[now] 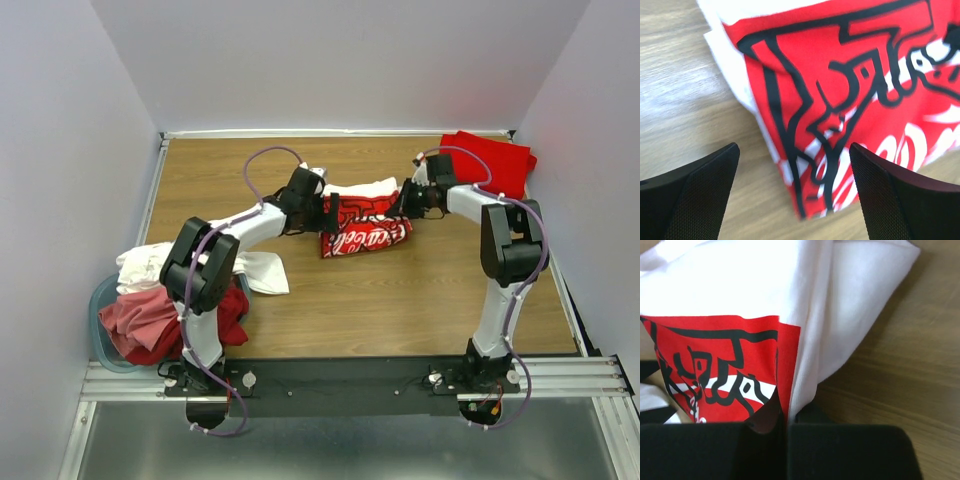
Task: Fold and stack the t-shirts
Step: Neatly place the folded tshirt to the corner
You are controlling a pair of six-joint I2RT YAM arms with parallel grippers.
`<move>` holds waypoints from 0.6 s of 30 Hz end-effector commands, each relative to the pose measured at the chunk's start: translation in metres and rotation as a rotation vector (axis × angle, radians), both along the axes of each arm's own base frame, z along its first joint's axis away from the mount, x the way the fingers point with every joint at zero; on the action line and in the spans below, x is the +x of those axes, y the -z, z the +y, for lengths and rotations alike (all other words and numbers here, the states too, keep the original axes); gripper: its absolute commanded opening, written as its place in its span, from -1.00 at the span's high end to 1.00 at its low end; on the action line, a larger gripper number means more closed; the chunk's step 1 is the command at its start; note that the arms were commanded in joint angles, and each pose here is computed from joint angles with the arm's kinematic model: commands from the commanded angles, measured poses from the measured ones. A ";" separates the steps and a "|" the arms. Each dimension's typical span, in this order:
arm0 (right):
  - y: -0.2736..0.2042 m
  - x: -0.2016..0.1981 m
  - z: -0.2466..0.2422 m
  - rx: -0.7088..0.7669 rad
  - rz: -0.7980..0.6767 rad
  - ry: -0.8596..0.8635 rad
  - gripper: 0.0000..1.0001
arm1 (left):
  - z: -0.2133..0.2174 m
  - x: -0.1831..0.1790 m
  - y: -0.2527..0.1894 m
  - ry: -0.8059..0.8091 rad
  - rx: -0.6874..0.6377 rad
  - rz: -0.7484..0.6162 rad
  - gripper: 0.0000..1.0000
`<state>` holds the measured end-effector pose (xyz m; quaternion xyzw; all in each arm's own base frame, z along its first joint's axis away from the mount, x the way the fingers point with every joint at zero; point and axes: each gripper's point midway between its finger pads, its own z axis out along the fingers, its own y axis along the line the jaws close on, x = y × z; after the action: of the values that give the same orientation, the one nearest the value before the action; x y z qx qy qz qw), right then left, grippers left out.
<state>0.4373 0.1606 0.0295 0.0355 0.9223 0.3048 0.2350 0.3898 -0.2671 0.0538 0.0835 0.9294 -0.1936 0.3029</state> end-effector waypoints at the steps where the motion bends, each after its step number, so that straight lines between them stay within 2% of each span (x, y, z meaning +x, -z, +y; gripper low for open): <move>1: -0.014 0.023 -0.031 -0.203 -0.042 0.048 0.99 | 0.008 0.004 -0.045 -0.010 -0.017 -0.086 -0.97; 7: -0.037 0.057 -0.070 -0.432 -0.094 0.133 0.99 | 0.023 -0.024 -0.048 0.023 -0.010 -0.074 -0.97; 18: -0.067 0.131 -0.103 -0.641 -0.168 0.216 0.99 | 0.043 -0.058 -0.033 0.001 -0.012 -0.030 -0.97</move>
<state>0.5555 0.0834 0.0970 0.0344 0.9355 0.0488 0.3481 0.3394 -0.2294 0.0827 0.0887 0.9252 -0.1921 0.3149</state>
